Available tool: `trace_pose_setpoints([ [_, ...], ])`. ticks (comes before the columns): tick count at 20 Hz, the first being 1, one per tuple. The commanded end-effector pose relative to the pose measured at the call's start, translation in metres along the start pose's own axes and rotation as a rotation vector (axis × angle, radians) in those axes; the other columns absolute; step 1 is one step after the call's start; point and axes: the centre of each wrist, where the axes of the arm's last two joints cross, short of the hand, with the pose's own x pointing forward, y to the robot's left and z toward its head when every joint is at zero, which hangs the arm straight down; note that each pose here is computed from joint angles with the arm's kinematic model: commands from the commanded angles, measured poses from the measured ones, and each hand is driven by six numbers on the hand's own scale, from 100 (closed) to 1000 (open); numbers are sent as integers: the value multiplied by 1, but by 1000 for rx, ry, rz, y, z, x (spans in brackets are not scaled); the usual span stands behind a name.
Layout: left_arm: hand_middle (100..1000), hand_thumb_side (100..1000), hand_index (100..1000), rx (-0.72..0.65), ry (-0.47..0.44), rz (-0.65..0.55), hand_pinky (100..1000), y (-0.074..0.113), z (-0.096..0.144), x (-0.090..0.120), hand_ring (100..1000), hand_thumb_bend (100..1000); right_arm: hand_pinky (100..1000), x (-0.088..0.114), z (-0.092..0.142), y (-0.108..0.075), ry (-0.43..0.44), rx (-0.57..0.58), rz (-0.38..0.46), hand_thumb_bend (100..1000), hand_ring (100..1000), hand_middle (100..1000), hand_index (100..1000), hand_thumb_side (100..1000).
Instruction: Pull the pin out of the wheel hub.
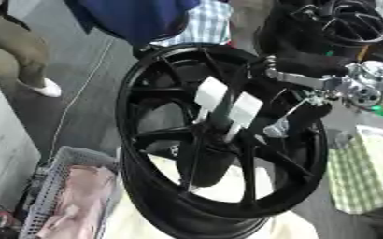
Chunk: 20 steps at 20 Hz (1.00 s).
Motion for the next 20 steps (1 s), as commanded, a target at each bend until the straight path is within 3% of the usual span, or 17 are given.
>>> trace_pose_setpoints([
  [1,624,680,816,-22,-22,-21,830,-3,-5,7,706,122,887,-2,6,-10,22,-21,49,422,871,840,838,195],
  [11,624,680,817,-34,-26,-21,832,-4,-7,7,707,123,891,-5,8,-7,42,-22,80,429,875,844,837,226],
  [17,624,682,817,-35,-29,-25,833,-4,-7,8,704,127,896,-8,12,-6,65,-12,95,440,884,852,840,313],
  [20,624,682,818,-36,-28,-24,833,-5,-7,8,704,130,898,-10,14,-6,76,-12,106,439,886,855,841,303],
])
